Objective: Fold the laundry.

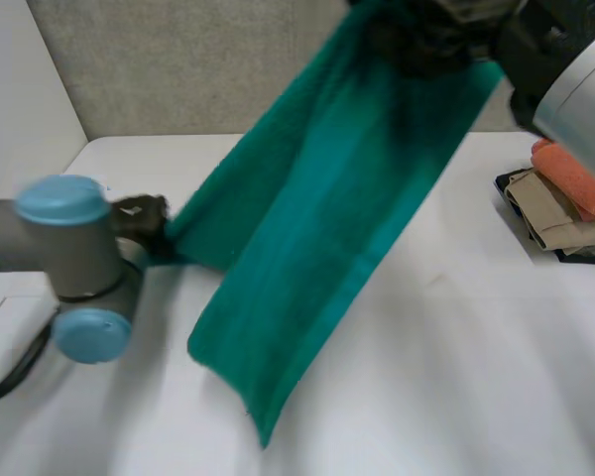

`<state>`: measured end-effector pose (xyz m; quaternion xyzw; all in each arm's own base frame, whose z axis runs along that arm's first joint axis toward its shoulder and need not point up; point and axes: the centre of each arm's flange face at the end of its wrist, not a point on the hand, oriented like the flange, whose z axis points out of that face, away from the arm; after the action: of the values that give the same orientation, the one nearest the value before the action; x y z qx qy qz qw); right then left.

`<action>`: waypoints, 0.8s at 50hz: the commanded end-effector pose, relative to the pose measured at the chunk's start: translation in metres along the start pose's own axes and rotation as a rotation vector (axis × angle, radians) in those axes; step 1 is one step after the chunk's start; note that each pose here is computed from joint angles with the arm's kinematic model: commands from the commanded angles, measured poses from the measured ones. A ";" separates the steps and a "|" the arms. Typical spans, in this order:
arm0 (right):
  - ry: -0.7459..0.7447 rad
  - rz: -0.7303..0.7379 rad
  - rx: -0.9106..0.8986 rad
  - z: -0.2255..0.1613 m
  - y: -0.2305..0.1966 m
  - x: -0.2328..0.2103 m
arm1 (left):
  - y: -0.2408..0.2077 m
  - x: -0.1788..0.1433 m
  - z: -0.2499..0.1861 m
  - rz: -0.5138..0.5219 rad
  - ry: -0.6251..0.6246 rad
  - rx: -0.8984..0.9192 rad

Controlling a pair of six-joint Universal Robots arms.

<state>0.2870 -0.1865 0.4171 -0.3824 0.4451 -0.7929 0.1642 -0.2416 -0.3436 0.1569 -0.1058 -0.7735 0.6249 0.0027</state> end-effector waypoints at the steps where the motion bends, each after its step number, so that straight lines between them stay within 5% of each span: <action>1: 0.098 -0.024 -0.170 0.010 0.064 0.047 | -0.070 -0.068 -0.034 -0.001 -0.063 0.223; 8: 0.043 -0.024 -0.442 -0.003 0.126 0.044 | -0.115 -0.090 -0.085 0.129 0.029 0.407; 15: -0.042 0.011 -0.645 -0.012 0.185 0.022 | -0.087 -0.089 -0.083 0.163 0.088 0.249; 22: -0.043 0.009 -0.724 0.001 0.244 0.006 | -0.034 -0.071 -0.031 0.295 0.147 0.050; 30: 0.111 -0.104 -0.516 0.059 0.274 0.019 | -0.056 -0.059 0.048 0.377 0.069 0.194; 40: 0.491 -0.235 0.108 0.129 0.196 0.088 | -0.218 -0.087 0.060 0.087 -0.209 0.881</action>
<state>0.3105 -0.4174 0.2737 -0.2998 0.5024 -0.8105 -0.0280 -0.2070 -0.4565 0.2910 -0.1687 -0.5425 0.8182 -0.0884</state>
